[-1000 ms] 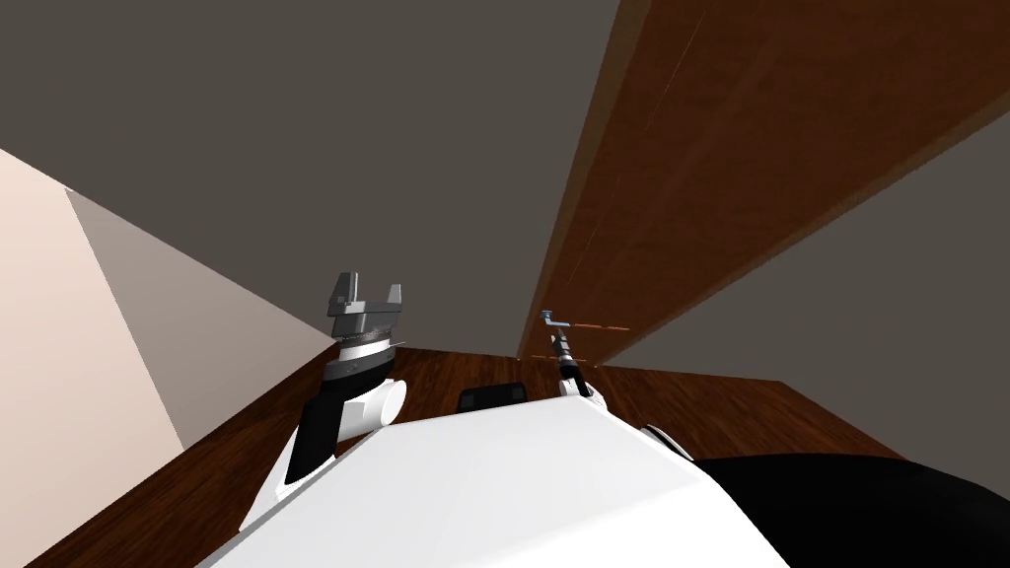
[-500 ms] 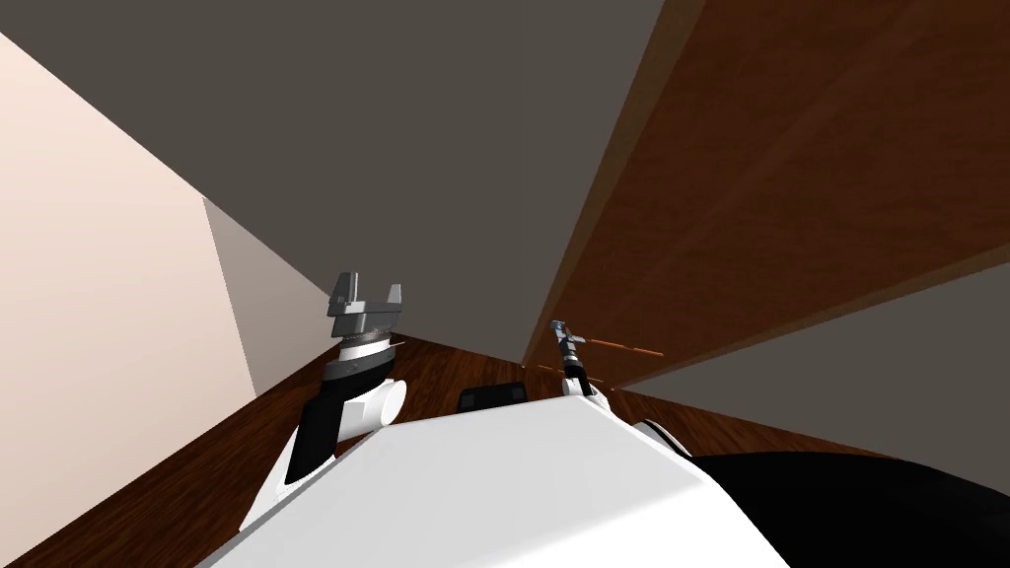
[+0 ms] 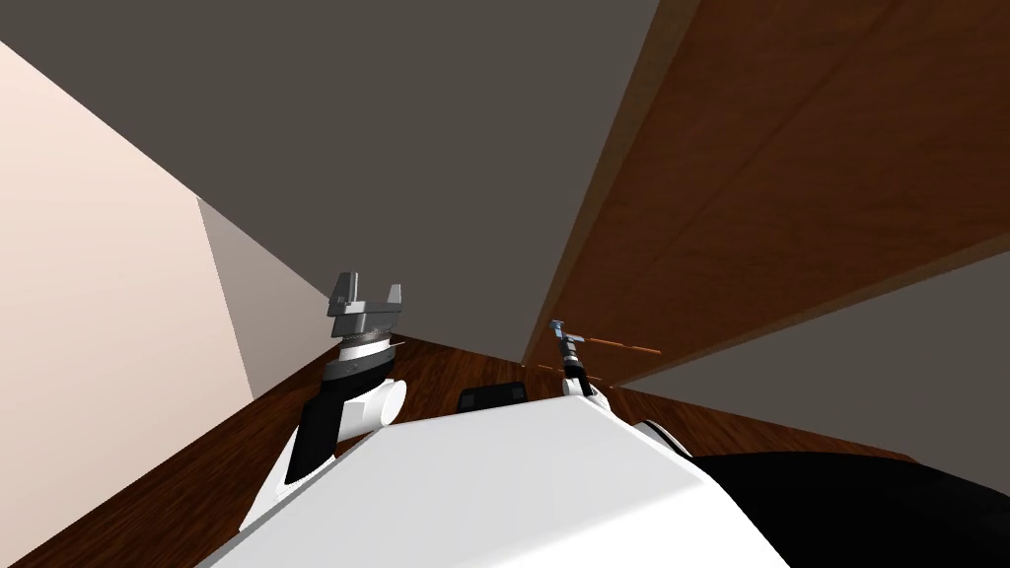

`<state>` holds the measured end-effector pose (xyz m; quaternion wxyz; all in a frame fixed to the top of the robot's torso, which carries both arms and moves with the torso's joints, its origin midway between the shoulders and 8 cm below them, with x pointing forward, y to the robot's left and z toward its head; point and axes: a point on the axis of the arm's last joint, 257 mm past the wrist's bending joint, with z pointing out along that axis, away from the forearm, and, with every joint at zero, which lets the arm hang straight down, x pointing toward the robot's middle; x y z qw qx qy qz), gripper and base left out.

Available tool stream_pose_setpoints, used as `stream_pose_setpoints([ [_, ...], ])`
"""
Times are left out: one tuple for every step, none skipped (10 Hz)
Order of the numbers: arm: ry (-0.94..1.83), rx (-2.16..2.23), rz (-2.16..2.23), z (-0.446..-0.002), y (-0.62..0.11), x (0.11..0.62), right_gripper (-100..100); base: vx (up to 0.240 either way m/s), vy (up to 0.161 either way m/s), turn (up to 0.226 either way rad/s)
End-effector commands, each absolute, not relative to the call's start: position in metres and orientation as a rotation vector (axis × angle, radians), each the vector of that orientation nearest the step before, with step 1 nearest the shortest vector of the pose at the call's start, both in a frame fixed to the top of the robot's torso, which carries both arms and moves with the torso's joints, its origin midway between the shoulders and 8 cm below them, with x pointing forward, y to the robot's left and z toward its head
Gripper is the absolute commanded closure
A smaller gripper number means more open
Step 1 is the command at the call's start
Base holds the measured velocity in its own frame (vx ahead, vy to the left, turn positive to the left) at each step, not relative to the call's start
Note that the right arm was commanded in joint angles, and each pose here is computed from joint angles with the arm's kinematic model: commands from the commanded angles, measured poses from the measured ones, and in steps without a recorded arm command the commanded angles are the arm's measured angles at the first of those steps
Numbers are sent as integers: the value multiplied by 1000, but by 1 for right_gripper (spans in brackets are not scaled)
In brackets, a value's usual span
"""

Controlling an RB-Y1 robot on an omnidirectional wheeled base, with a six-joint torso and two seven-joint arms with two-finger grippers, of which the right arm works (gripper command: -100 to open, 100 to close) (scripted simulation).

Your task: Pull the door open

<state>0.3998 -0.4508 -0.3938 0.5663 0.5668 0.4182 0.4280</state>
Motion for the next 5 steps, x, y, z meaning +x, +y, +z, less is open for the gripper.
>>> stream_pose_setpoints([
  [982,1329,1010,-393,-449,401,100,0,0,0],
  [996,1325,1017,-393,-449,399,100,-98,-23,65],
  [1000,1322,1021,-393,-449,398,100,-167,-28,83],
  [1010,1317,1029,-393,-447,397,100,-174,-19,92],
  [1022,1311,1038,-393,-446,396,100,-171,-15,100],
])
